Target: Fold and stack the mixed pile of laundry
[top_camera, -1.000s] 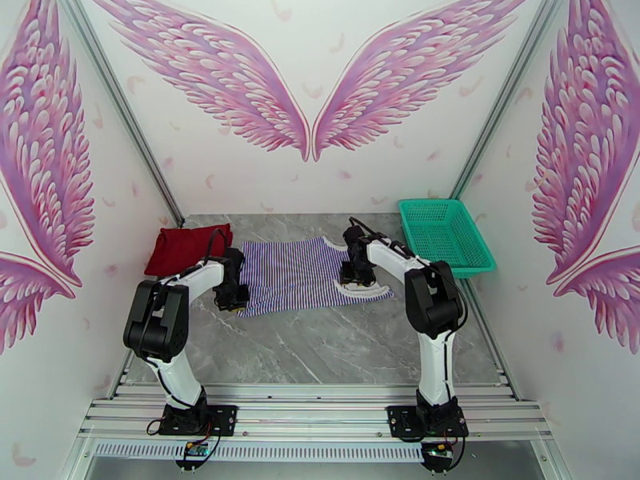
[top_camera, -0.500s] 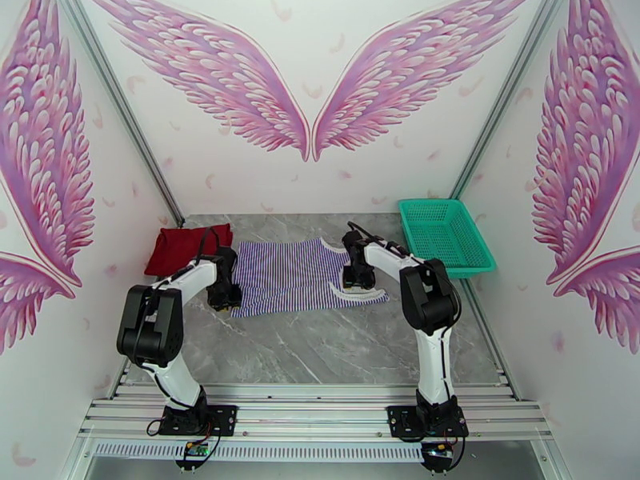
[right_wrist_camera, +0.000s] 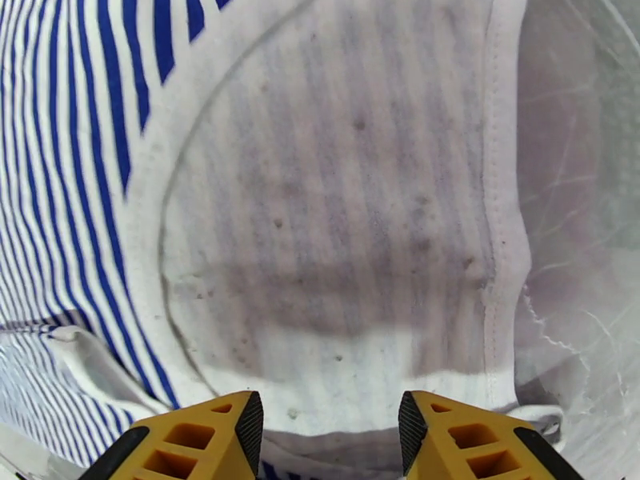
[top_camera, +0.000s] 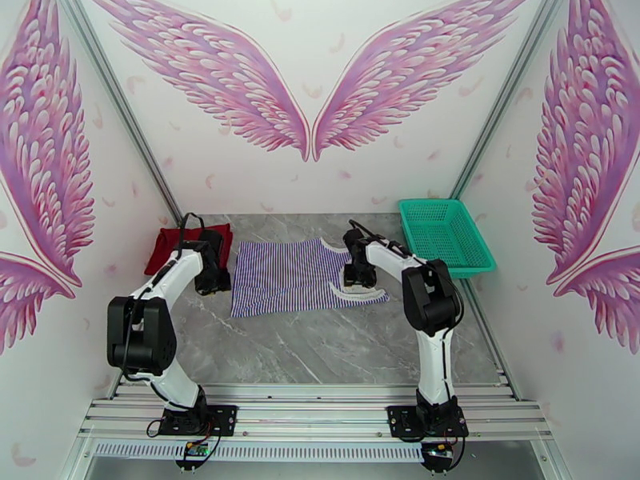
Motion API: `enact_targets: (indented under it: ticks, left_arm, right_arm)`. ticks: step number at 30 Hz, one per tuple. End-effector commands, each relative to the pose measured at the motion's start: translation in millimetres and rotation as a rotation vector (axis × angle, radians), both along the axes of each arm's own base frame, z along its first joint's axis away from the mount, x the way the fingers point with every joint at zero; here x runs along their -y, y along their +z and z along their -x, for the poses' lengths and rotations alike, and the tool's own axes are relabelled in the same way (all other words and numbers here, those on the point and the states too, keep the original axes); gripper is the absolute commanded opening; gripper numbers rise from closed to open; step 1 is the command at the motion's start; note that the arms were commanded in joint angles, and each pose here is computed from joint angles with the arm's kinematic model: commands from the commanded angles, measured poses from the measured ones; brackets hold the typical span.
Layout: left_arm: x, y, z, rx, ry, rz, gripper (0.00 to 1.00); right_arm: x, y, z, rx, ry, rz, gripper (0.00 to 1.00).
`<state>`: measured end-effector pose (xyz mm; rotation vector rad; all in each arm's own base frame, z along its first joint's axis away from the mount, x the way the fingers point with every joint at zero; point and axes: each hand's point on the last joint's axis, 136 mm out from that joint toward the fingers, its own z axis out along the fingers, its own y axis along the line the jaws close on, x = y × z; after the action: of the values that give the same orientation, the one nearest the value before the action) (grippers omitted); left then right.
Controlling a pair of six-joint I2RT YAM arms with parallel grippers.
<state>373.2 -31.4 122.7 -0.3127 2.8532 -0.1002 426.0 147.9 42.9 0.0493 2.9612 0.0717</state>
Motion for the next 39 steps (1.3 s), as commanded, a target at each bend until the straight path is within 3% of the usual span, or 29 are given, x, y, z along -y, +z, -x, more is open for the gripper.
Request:
enact_targets:
  ticks: [1, 7, 12, 19, 24, 34, 39]
  left_arm:
    - [49.3, 8.7, -36.5, 0.085, -0.107, 0.141, 0.4]
    - [104.8, -38.9, -76.0, 0.043, -0.218, 0.169, 0.36]
    - [113.7, -77.2, -74.7, -0.01, -0.212, 0.177, 0.33]
    - [113.6, -116.8, -26.3, -0.117, -0.22, 0.174, 0.33]
    - [112.2, -134.1, 17.7, -0.178, -0.205, 0.172, 0.33]
    - [109.7, -131.1, 90.4, -0.216, -0.179, 0.15, 0.33]
    - [107.9, -123.5, 104.0, -0.201, -0.17, 0.142, 0.34]
  right_arm:
    - [-34.0, 28.3, -17.3, 0.072, 0.016, -0.086, 0.52]
    - [-57.9, -9.3, -30.6, 0.033, 0.012, -0.074, 0.5]
    - [-40.4, -33.0, -22.9, -0.008, -0.054, -0.006, 0.48]
    - [-1.1, -46.7, 21.6, -0.076, -0.074, 0.131, 0.48]
    - [11.5, -46.3, 49.9, -0.12, -0.095, 0.149, 0.47]
    - [33.2, -44.8, 120.4, -0.207, -0.128, 0.152, 0.47]
    - [38.5, -38.5, 141.6, -0.206, -0.133, 0.152, 0.48]
